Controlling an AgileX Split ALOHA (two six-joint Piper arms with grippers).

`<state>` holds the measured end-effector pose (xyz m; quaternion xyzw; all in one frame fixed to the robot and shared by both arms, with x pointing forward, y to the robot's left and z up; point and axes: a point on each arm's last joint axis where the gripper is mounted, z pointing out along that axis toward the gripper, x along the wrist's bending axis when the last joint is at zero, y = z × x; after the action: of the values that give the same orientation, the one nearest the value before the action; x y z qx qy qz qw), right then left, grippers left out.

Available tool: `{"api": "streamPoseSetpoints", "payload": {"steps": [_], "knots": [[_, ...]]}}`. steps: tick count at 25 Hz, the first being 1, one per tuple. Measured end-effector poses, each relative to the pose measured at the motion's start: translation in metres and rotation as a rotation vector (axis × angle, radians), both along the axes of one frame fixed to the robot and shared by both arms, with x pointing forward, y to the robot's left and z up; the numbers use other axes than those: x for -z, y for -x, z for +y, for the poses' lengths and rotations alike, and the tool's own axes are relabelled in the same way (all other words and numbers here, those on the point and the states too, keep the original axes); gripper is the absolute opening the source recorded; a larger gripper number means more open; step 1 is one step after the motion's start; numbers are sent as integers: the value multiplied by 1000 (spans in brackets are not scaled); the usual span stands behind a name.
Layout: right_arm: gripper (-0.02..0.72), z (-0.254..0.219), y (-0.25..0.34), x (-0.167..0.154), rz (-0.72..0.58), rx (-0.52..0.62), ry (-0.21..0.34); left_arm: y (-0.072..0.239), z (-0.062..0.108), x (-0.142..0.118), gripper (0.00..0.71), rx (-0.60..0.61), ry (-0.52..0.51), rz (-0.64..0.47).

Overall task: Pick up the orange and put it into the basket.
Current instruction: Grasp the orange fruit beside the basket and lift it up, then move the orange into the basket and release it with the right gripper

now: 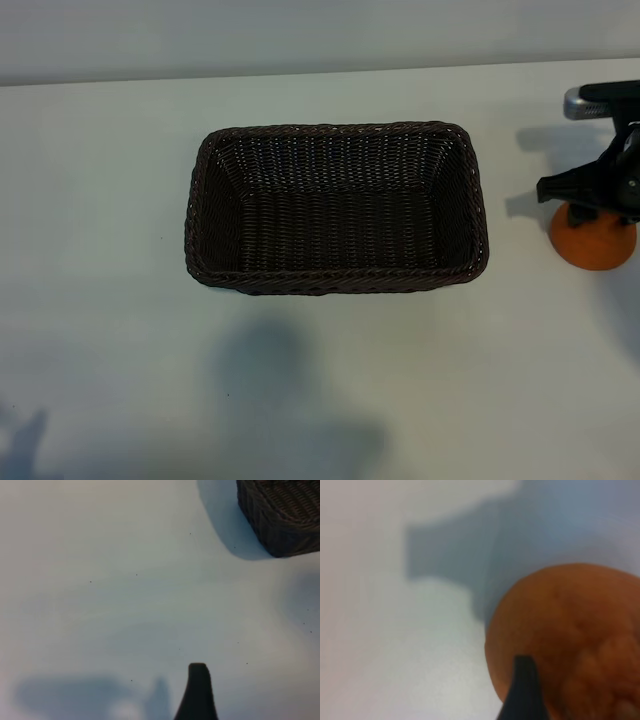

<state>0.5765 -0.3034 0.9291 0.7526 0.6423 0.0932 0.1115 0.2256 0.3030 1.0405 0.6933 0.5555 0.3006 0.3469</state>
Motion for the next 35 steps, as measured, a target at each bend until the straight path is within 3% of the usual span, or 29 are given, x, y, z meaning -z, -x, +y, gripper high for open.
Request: {"api": "streamPoseSetpoints", "payload": {"steps": [2, 4, 8, 10, 19, 29, 35], "knots": [[508, 0, 0, 5, 14, 0, 0, 0, 0, 0, 593, 0, 0, 0], [437, 0, 0, 7, 23, 0, 0, 0, 0, 0, 592, 0, 0, 0], [152, 0, 0, 7, 35, 2, 1, 0, 0, 0, 592, 0, 0, 0], [94, 0, -1, 6, 37, 3, 1, 0, 0, 0, 592, 0, 0, 0], [95, -1, -1, 1, 68, 2, 9, 0, 0, 0, 592, -19, 26, 5], [93, 3, -8, -81, 17, -14, 6, 0, 0, 0, 592, -20, 28, 5], [93, 11, -8, -99, 21, -35, -3, 0, 0, 0, 592, -20, 28, 5]]}}
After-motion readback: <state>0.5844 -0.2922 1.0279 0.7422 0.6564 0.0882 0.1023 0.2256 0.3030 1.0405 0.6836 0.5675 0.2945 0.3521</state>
